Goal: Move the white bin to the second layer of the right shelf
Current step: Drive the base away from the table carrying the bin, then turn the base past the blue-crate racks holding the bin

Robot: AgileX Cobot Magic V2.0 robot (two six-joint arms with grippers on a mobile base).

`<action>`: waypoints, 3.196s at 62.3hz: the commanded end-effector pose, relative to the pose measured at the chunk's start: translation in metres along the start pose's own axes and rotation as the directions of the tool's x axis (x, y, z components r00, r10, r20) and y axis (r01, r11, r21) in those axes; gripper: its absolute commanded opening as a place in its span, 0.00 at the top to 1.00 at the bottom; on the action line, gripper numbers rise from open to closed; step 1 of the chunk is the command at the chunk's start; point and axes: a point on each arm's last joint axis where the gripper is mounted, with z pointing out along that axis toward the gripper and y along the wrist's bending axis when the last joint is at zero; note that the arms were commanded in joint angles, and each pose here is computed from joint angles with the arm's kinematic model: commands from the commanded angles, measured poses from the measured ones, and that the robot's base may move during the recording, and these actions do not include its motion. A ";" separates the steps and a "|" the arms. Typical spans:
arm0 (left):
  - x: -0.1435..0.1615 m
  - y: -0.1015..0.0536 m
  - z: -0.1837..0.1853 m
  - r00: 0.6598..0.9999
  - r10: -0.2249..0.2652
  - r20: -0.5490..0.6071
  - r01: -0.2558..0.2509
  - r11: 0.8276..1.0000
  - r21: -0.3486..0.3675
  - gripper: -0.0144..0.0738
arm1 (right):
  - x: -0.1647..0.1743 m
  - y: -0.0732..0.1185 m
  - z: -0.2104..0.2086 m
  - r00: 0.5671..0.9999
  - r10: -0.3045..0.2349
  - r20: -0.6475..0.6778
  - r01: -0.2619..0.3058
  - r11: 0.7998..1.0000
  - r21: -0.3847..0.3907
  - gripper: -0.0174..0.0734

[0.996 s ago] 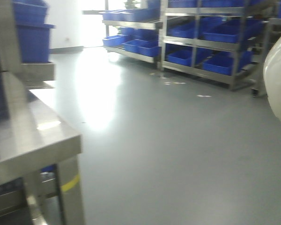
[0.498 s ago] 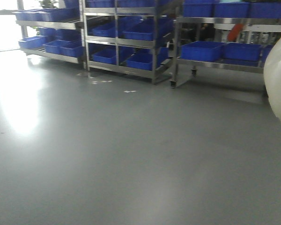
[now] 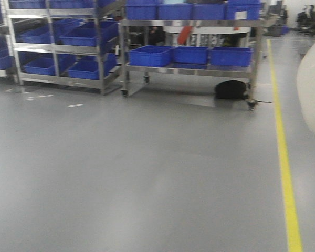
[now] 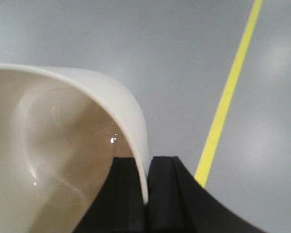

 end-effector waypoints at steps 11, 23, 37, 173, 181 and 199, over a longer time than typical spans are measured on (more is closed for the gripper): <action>0.004 0.000 0.000 0.998 -0.009 0.061 0.009 1.000 -0.003 0.74 | -0.017 0.000 -0.006 0.992 0.003 0.126 -0.003 1.000 -0.001 0.78; 0.004 0.000 0.000 0.998 -0.009 0.061 0.009 1.000 -0.003 0.74 | -0.017 0.000 -0.006 0.992 0.003 0.126 -0.003 1.000 -0.001 0.78; 0.004 0.000 0.000 0.998 -0.009 0.061 0.009 1.000 -0.003 0.74 | -0.017 0.000 -0.006 0.992 0.003 0.126 -0.003 1.000 -0.001 0.78; 0.004 0.000 0.000 0.998 -0.009 0.061 0.009 1.000 -0.003 0.74 | -0.016 0.000 -0.006 0.993 0.003 0.115 -0.003 1.000 -0.001 0.78; 0.004 0.000 0.000 0.998 -0.009 0.061 0.009 1.000 -0.003 0.74 | -0.016 0.000 -0.006 0.993 0.003 0.115 -0.003 1.000 -0.001 0.78; 0.004 0.000 0.000 0.998 -0.009 0.061 0.009 1.000 -0.003 0.74 | -0.016 0.000 -0.006 0.993 0.003 0.115 -0.003 1.000 -0.001 0.78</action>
